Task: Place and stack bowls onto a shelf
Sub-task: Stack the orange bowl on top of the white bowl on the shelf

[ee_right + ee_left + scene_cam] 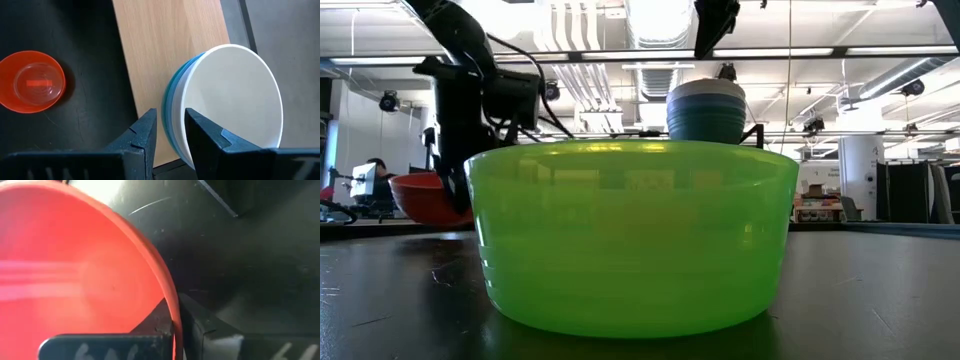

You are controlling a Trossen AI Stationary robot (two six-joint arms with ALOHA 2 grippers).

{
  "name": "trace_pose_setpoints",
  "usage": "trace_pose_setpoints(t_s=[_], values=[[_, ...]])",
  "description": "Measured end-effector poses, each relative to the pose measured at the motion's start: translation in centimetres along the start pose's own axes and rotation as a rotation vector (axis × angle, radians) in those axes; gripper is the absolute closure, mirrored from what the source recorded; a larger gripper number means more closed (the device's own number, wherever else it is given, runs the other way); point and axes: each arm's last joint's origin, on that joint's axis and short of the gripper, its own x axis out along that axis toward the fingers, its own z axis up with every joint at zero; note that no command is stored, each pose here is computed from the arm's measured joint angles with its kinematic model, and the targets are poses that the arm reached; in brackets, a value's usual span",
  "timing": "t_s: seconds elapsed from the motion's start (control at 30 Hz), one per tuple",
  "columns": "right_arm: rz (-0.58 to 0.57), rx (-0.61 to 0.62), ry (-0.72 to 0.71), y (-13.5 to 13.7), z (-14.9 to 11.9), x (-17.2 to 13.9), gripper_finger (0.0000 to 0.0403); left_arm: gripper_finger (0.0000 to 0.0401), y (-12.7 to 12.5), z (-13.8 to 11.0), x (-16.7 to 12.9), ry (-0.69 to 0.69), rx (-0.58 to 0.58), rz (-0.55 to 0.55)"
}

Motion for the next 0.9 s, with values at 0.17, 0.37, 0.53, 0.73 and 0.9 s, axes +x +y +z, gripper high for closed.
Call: trace_pose_setpoints(t_s=[0.17, 0.37, 0.53, 0.73, 0.9], values=[[0.000, -0.004, 0.000, 0.0, 0.0, 0.0, 0.0312, 0.0400, 1.0, -0.1, -1.4, -0.055, -0.049, -0.058], [0.000, -0.005, 0.000, 0.0, 0.0, 0.0, 0.0312, 0.0401, 2.8, -0.7, -3.7, -0.134, -0.133, -0.161], [0.001, -0.041, 0.000, 0.0, 0.0, 0.0, 0.0312, 0.0401, 3.0, -1.6, -5.8, -0.169, -0.106, -0.392], [0.146, -0.130, -0.032, 0.4, 0.1, 0.0, 0.0312, 0.0401, 2.8, -3.0, -8.4, -0.212, -0.016, -0.697], [0.285, -0.170, -0.070, 0.8, 0.1, -0.1, 0.0312, 0.0401, 2.6, -4.0, -10.1, -0.182, 0.028, -0.939]])
